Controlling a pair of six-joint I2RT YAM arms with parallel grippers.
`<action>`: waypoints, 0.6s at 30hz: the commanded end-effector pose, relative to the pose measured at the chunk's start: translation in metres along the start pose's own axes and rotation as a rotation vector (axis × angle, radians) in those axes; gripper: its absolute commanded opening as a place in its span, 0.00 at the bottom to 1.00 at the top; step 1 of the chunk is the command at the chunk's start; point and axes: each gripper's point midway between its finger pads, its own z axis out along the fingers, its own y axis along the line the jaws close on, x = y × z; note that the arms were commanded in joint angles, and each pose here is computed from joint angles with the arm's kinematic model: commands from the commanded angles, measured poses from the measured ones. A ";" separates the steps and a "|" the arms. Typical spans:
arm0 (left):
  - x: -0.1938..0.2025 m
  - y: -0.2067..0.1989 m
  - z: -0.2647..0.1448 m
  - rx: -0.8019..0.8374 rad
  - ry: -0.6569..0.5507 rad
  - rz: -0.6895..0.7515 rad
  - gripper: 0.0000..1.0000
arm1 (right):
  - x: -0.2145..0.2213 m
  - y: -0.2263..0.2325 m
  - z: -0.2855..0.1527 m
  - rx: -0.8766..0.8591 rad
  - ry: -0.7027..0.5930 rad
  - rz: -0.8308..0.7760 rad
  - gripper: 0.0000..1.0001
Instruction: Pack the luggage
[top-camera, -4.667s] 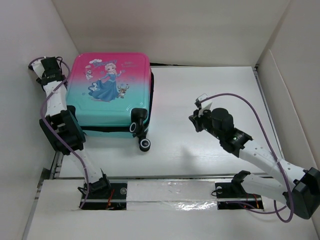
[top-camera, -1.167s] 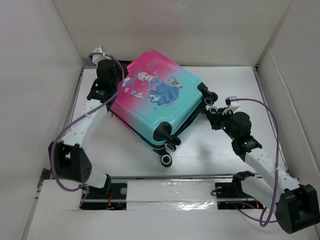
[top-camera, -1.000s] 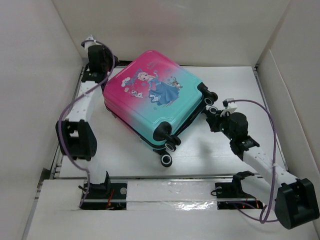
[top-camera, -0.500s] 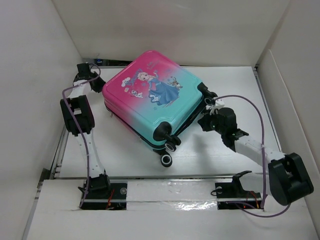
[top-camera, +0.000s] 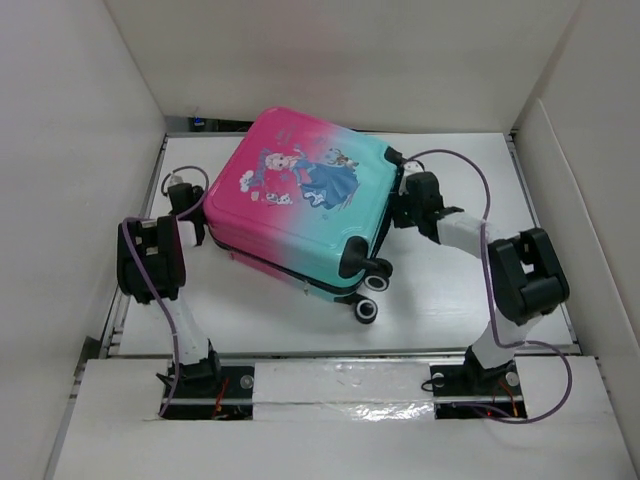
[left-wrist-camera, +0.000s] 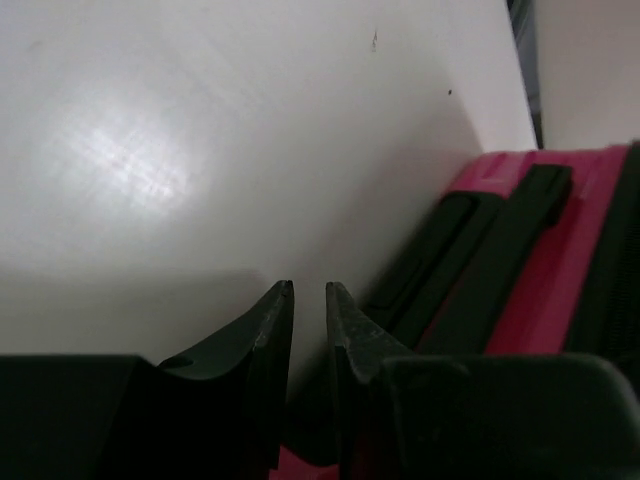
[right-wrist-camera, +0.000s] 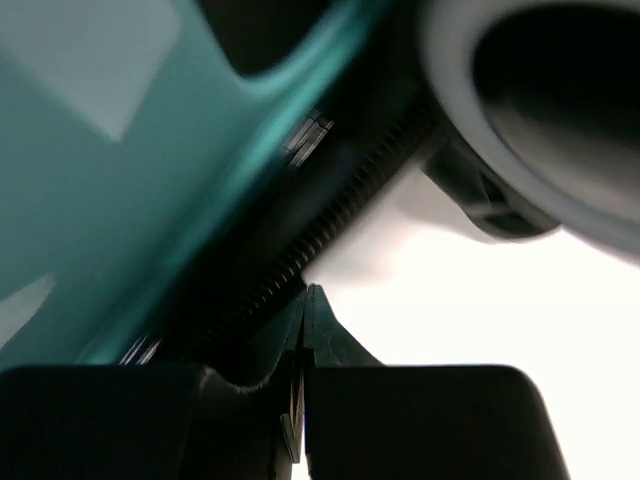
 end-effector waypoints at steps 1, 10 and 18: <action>0.040 -0.044 -0.034 0.155 0.022 -0.012 0.17 | -0.092 0.069 0.010 -0.258 -0.191 -0.126 0.02; 0.104 -0.030 -0.117 0.241 0.026 0.020 0.16 | -0.150 0.117 0.059 -0.471 -0.111 -0.226 0.08; 0.151 -0.021 -0.176 0.267 0.046 0.106 0.15 | -0.197 0.116 0.064 -0.498 -0.160 -0.195 0.12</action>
